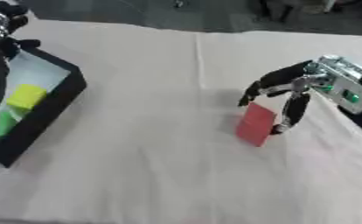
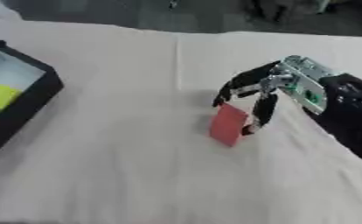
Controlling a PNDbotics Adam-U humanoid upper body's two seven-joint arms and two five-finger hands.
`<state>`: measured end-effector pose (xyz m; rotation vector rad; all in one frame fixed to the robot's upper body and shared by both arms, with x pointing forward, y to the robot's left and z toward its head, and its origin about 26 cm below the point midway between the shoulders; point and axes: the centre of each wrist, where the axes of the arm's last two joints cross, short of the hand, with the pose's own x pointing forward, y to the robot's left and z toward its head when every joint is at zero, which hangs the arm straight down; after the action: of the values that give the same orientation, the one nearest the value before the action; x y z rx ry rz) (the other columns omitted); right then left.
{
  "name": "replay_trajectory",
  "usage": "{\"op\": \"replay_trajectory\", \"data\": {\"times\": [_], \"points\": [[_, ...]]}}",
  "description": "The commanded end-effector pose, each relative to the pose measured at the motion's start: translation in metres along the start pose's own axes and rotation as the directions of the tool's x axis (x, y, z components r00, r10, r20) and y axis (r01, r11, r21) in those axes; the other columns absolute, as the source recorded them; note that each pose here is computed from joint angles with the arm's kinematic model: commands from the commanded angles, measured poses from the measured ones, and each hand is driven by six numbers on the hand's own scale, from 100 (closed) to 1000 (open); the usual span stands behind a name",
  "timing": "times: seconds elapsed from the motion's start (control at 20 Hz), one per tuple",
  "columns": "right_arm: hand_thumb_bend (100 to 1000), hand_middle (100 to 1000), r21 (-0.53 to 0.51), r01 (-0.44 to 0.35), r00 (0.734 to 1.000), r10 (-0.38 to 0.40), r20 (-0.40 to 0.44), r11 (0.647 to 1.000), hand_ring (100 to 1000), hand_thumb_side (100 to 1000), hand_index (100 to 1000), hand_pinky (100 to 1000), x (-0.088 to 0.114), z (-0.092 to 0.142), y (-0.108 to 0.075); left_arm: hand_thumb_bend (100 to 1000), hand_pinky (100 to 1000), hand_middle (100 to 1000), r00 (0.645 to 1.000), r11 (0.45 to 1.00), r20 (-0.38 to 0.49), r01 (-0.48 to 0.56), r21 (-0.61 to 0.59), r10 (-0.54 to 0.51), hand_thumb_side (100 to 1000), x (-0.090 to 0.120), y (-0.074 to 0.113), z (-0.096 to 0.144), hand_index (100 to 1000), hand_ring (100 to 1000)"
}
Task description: Pick up the objects with one hand, pass them to the other hand, and then place them into the box on the other side of the table.
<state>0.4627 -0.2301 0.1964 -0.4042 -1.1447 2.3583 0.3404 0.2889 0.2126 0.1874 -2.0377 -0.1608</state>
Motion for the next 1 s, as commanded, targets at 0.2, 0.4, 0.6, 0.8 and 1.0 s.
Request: {"op": "replay_trajectory", "data": {"times": [0.2, 0.4, 0.6, 0.8, 1.0], "points": [[375, 785, 0.186, -0.174, 0.975, 0.142, 0.173, 0.967, 844, 237, 865, 894, -0.0035, 0.0049, -0.0049, 100, 749, 835, 0.999, 1.000, 0.043, 0.009, 0.016, -0.010, 742, 0.0127, 0.0055, -0.0043, 773, 923], [344, 757, 0.171, -0.164, 0.974, 0.132, 0.185, 0.972, 830, 219, 820, 883, -0.0020, 0.0039, -0.0056, 100, 747, 831, 0.999, 1.000, 0.041, 0.009, 0.021, -0.010, 741, 0.0126, 0.0057, -0.0042, 770, 920], [331, 739, 0.156, -0.150, 0.974, 0.120, 0.191, 0.976, 824, 208, 801, 879, 0.0000, 0.0038, -0.0074, 100, 745, 828, 0.999, 1.000, 0.038, 0.009, 0.023, -0.010, 741, 0.0123, 0.0057, -0.0041, 768, 917], [378, 766, 0.158, -0.151, 0.975, 0.120, 0.186, 0.976, 837, 178, 841, 886, 0.0015, 0.0038, -0.0080, 100, 745, 826, 0.999, 1.000, 0.037, 0.011, 0.026, -0.012, 739, 0.0125, 0.0060, -0.0044, 768, 915], [439, 784, 0.173, -0.170, 0.974, 0.139, 0.181, 0.970, 839, 156, 862, 888, 0.0022, 0.0036, -0.0077, 100, 745, 825, 0.999, 1.000, 0.036, 0.014, 0.028, -0.015, 739, 0.0128, 0.0065, -0.0045, 768, 914]]}}
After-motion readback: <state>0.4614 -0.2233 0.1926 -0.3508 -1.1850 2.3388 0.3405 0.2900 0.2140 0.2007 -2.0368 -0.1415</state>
